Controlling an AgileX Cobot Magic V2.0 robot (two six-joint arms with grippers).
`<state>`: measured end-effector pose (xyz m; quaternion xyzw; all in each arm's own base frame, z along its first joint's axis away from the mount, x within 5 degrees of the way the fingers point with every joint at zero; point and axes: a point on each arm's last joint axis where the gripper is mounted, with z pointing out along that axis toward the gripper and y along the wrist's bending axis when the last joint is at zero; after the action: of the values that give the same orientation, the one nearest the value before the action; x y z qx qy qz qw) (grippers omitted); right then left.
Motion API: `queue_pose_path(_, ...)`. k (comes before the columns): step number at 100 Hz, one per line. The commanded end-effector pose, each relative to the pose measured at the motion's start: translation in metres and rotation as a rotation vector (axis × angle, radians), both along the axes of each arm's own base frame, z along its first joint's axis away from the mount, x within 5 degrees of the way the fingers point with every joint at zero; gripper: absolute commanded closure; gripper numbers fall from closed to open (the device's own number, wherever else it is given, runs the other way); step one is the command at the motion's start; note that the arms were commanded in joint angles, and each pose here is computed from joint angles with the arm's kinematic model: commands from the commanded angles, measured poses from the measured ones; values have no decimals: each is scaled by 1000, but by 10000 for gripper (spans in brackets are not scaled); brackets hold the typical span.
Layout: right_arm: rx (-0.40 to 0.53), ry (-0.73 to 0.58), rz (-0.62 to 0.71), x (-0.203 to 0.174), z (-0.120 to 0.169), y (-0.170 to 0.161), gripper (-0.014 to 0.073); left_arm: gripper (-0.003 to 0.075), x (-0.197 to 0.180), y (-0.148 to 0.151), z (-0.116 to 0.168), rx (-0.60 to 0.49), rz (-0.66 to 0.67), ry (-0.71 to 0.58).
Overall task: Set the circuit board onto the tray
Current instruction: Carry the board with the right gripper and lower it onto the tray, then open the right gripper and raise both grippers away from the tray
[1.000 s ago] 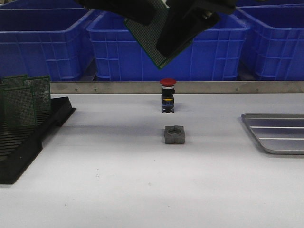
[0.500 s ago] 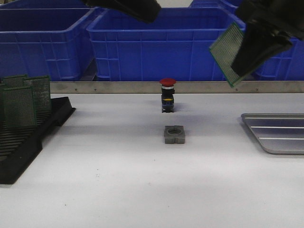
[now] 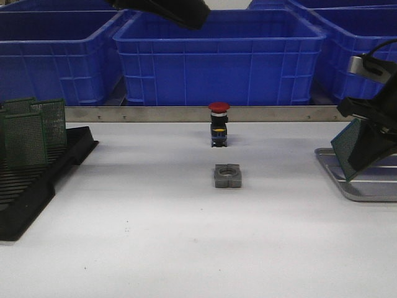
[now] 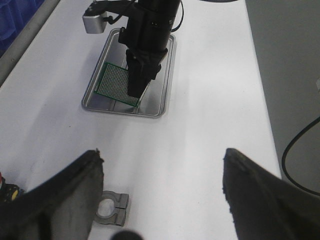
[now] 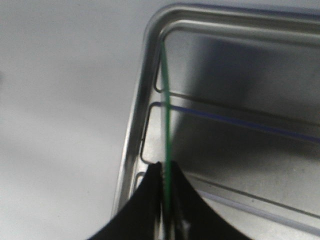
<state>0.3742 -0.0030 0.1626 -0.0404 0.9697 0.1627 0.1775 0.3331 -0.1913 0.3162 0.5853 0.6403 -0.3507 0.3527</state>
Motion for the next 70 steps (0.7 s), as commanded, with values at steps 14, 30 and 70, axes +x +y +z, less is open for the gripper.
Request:
queue_pose_path(14, -4, -91, -33, 3, 30, -11, -22, 238, -11, -3, 34, -98, 5, -47)
queue_pose_path(30, 1, -115, -73, -4, 48, -26, 38, 238, -11, -3, 34, -98, 5, -47)
queue_pose_path(70, -67, -388, -43, -44, 135, -16, 37, 238, -9, 0, 33, -88, 16, -53)
